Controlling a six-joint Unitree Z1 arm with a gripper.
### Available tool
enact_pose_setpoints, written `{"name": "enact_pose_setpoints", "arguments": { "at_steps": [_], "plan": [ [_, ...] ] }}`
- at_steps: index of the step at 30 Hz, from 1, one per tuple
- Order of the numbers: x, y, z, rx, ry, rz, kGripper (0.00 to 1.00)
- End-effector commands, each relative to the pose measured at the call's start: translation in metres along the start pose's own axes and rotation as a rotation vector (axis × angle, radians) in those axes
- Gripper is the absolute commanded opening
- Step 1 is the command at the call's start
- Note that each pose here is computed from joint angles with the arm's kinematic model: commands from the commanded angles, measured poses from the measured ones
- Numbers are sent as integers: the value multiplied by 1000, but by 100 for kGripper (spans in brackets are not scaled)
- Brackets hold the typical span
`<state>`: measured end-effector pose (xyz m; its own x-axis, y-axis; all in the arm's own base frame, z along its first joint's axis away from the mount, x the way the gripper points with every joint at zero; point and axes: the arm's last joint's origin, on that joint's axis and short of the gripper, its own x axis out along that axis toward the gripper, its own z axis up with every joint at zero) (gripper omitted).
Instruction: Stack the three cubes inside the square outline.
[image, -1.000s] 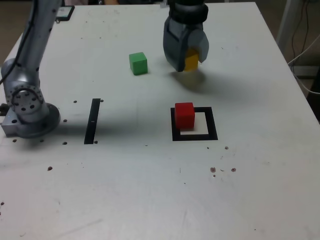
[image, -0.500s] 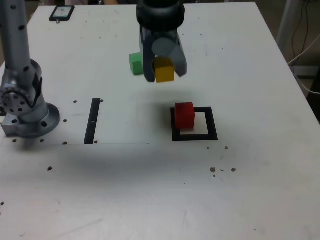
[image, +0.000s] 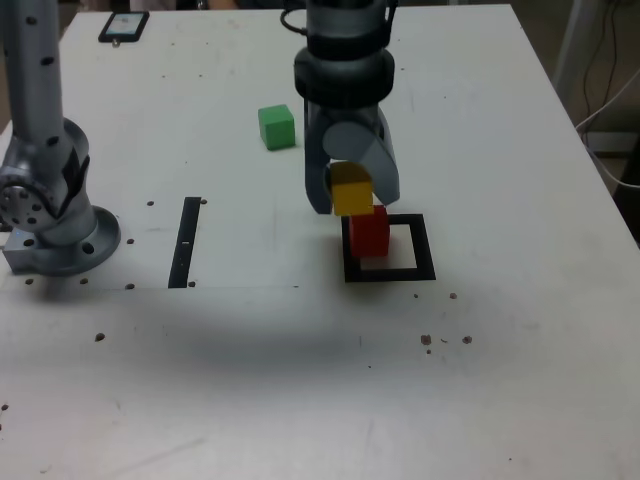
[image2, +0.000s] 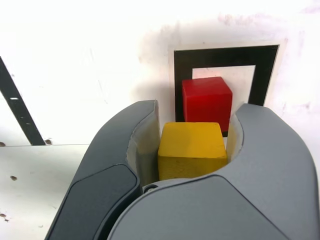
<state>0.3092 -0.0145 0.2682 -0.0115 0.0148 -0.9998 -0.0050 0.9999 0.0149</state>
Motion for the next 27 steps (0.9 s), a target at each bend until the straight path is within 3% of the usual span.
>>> {"name": "enact_pose_setpoints", "arguments": {
  "at_steps": [1, 8, 18, 27],
  "plan": [
    [8, -2, 6, 0, 13, -19, 15],
    [17, -9, 14, 16, 27, -34, 15],
    [10, -8, 12, 20, -2, -1, 15],
    [15, -7, 14, 12, 7, 15, 16]
  ]
}}
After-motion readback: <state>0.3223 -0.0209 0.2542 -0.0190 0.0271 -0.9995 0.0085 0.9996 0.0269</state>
